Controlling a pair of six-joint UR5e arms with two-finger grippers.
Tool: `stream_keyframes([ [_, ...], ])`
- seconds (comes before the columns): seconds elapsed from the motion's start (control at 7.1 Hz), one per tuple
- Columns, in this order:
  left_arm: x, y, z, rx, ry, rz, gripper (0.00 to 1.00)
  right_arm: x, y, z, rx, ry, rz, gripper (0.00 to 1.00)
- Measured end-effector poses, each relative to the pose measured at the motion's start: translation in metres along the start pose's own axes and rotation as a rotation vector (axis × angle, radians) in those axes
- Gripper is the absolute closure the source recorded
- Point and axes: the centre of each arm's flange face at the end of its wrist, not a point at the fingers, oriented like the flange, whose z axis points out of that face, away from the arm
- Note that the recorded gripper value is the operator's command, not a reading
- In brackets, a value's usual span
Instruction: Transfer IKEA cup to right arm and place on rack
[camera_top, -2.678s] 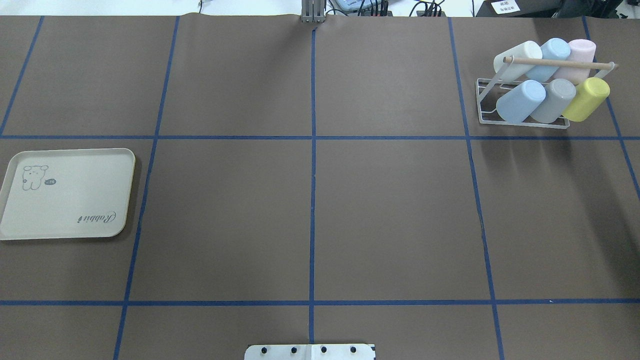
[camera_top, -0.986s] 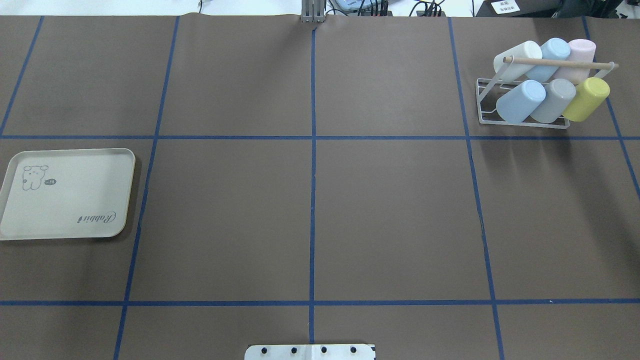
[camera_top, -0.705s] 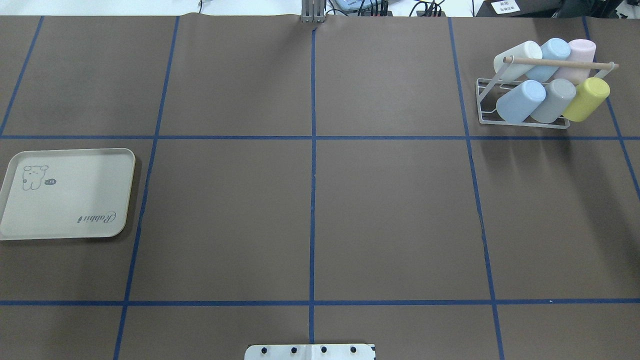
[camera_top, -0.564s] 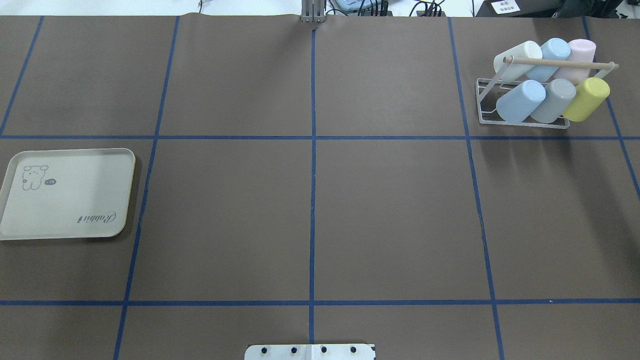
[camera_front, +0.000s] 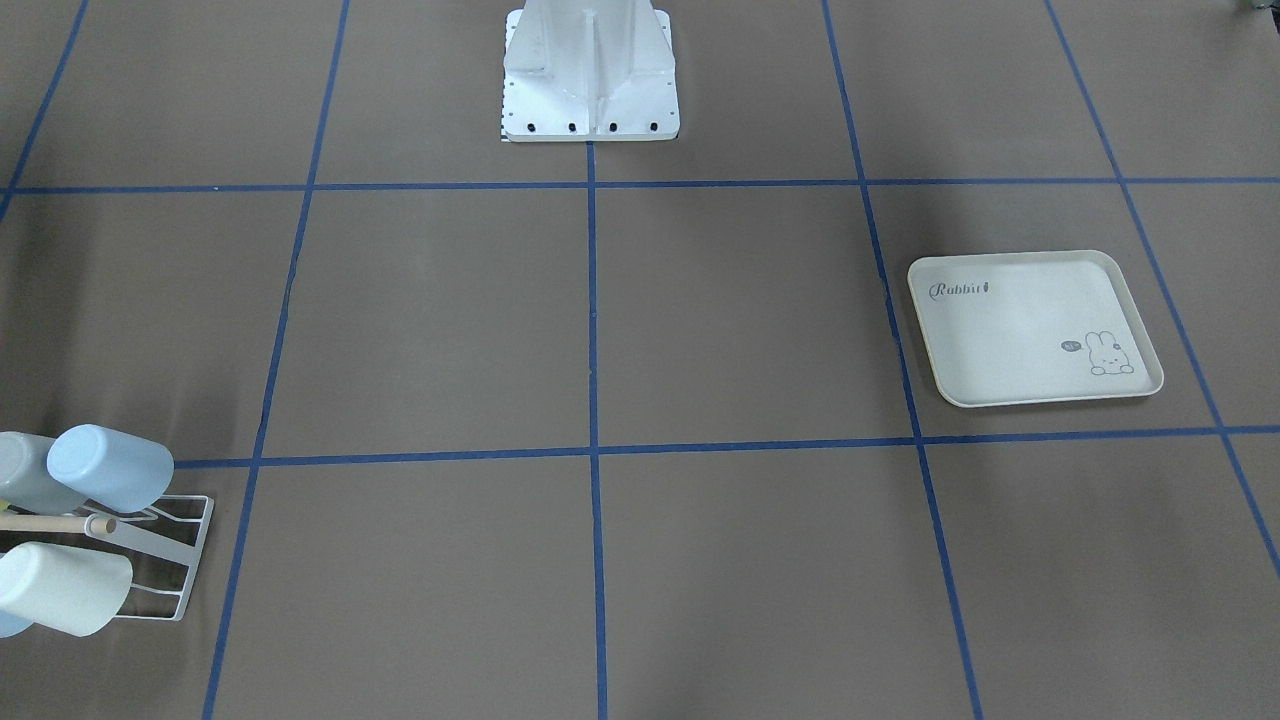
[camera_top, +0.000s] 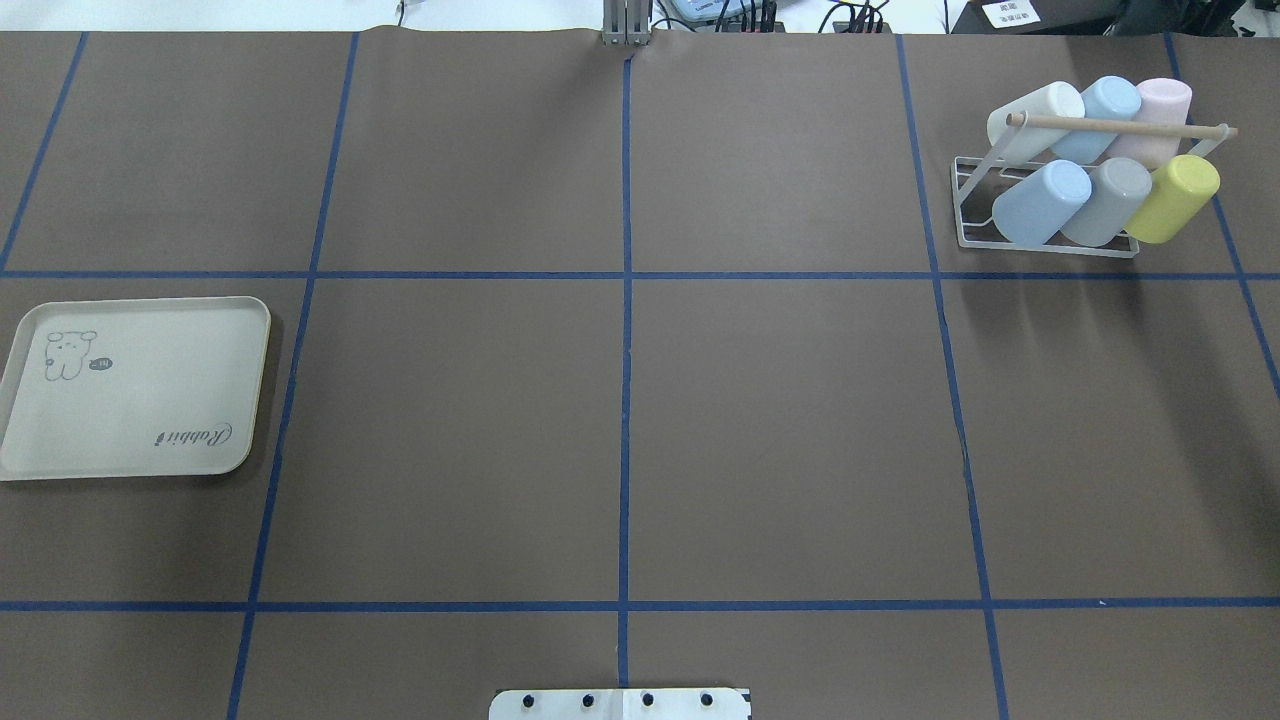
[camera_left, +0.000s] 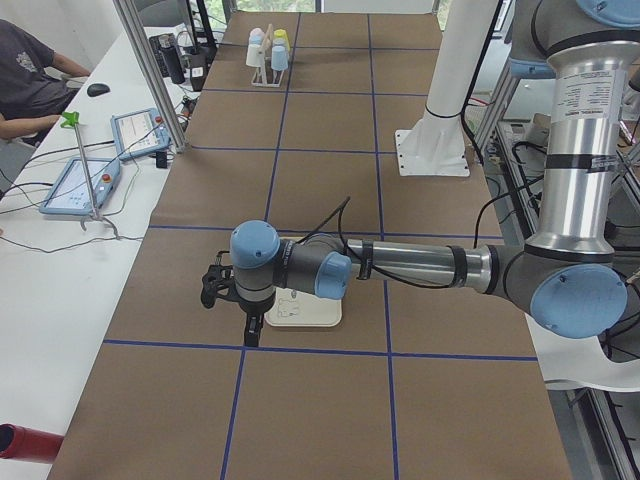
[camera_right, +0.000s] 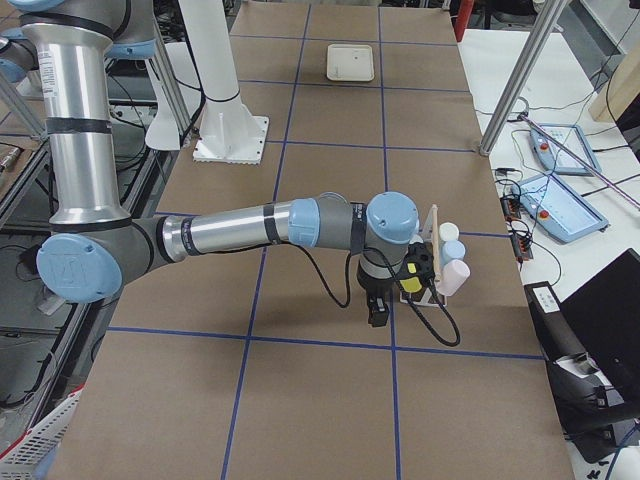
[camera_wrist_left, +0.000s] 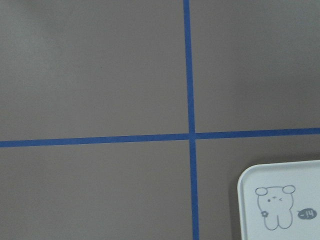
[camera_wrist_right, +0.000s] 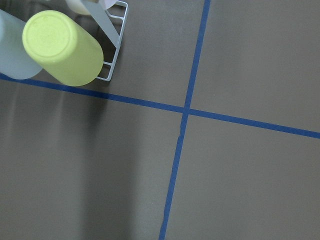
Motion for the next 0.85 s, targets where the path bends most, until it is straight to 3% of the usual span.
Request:
stream_keyframes([
  [0.85, -0.004, 0.026, 0.001, -0.020, -0.010, -0.010, 0.00, 0.009, 0.006, 0.004, -0.008, -0.011, 0.028, 0.00],
])
